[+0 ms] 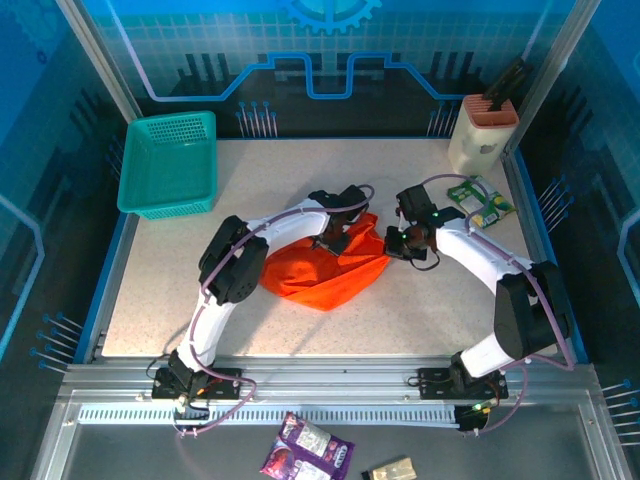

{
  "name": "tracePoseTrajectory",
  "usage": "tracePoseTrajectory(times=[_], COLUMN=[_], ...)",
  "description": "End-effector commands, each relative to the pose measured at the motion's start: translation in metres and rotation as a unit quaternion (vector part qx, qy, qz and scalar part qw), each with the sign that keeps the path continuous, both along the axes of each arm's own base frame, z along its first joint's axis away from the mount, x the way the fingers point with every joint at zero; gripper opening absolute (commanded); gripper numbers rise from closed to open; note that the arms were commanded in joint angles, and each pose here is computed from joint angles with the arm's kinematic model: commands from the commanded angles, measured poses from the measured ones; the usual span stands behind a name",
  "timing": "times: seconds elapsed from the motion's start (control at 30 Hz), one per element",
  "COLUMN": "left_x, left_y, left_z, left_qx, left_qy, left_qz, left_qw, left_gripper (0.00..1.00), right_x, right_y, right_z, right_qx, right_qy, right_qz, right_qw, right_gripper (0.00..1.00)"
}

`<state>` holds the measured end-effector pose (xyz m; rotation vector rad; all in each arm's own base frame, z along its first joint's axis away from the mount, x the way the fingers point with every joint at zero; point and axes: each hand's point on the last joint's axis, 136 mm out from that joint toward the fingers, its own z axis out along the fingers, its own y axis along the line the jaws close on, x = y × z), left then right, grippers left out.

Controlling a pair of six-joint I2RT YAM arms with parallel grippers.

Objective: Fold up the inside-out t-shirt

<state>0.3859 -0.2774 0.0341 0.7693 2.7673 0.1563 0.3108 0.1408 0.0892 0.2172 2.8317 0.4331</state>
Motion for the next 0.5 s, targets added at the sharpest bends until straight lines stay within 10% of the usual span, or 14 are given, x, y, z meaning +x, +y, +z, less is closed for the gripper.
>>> tracePoseTrajectory(times=[0.0,0.17,0.3,0.47], left_x=[0.004,0.009,0.018,0.025], left_y=[0.011,0.020,0.020,0.010], left_z=[-0.011,-0.020,0.001,0.099], left_qx=[0.049,0.088,0.084,-0.066], left_qy=[0.001,-0.003,-0.034,-0.083], left_qz=[-0.014,-0.024,-0.027,0.001], left_qw=[0.999,0.996,0.996,0.994], left_gripper=[0.51,0.48,0.19,0.05], right_x=[0.005,0.011,0.021,0.039], right_y=[-0.004,-0.014,-0.029,-0.056], right_z=[0.017,0.027,0.043,0.098], right_qx=[0.004,-0.001,-0.009,-0.021], right_qy=[-0.017,-0.030,-0.048,-0.105], right_qz=[-0.001,-0.009,-0.019,-0.038], right_qw=[1.000,0.999,0.999,0.993], right_gripper=[0.00,0.00,0.00,0.00])
